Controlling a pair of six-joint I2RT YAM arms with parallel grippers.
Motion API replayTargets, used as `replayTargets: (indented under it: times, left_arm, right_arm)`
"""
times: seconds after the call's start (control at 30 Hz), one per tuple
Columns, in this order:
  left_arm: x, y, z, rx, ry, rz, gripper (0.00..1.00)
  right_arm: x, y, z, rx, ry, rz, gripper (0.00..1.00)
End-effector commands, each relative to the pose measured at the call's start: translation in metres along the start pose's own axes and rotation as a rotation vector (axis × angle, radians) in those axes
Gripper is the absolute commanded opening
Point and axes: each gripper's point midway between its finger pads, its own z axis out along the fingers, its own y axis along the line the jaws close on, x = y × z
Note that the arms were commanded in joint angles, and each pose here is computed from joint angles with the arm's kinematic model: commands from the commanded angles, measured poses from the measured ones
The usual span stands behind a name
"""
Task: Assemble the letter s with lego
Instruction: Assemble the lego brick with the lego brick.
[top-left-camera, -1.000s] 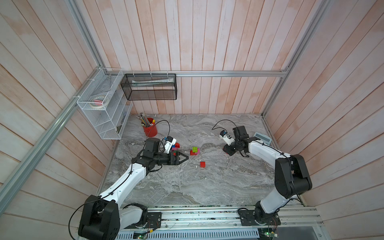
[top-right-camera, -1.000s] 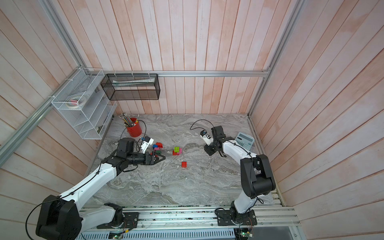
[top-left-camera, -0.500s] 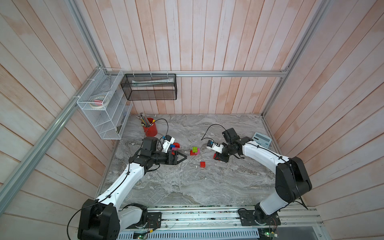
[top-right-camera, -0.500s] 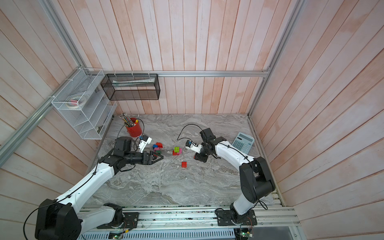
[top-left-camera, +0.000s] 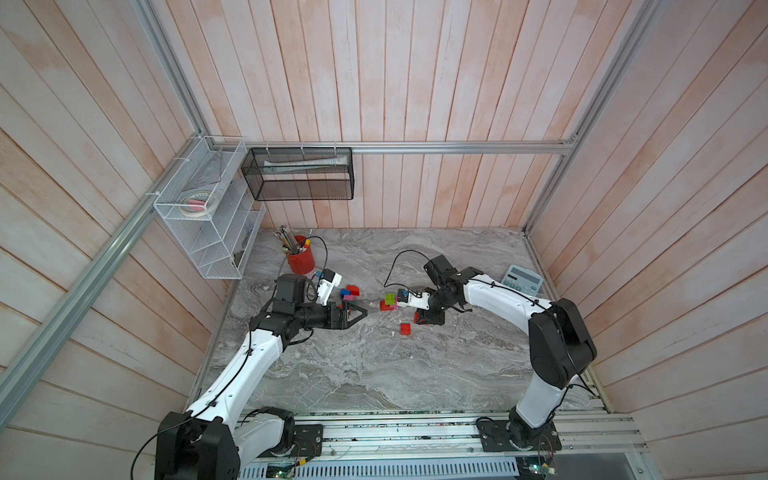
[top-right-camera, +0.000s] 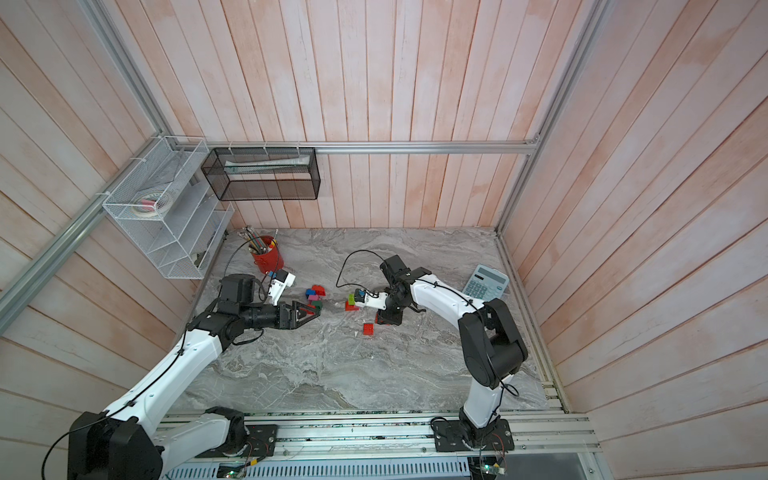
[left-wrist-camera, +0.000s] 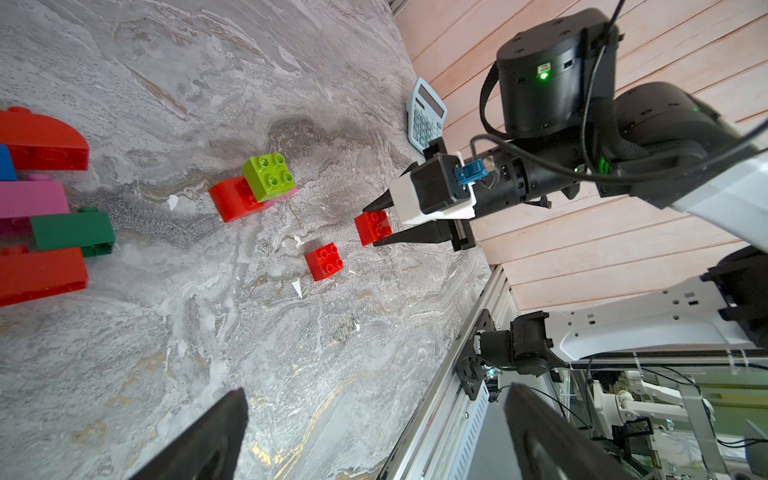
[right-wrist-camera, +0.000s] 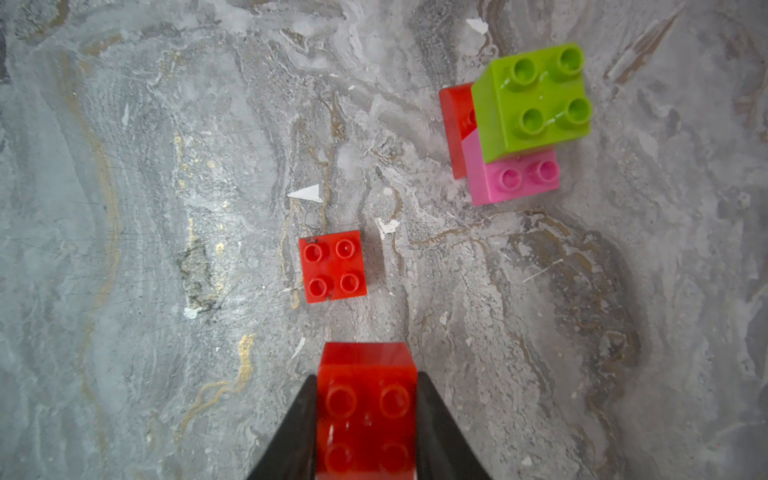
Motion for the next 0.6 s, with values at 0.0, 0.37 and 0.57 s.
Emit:
replayTargets:
  times: [0.0, 0.37, 0.57]
  left_arm:
    - [0.006, -0.003, -0.002, 0.019, 0.001, 0.012, 1.0]
    - [0.01, -0.003, -0.002, 0.033, -0.013, 0.002, 1.0]
    - [0.011, -0.002, -0.002, 0.039, -0.013, -0.002, 1.0]
  right_arm:
    - [-0.005, 0.006, 0.009, -0.042, 0.018, -0.031, 0.24]
    - [-0.01, 0.011, 0.023, -0.075, 0.016, -0.068, 0.24]
    - [-0.009, 0.015, 0.031, -0.095, 0.017, -0.06, 0.24]
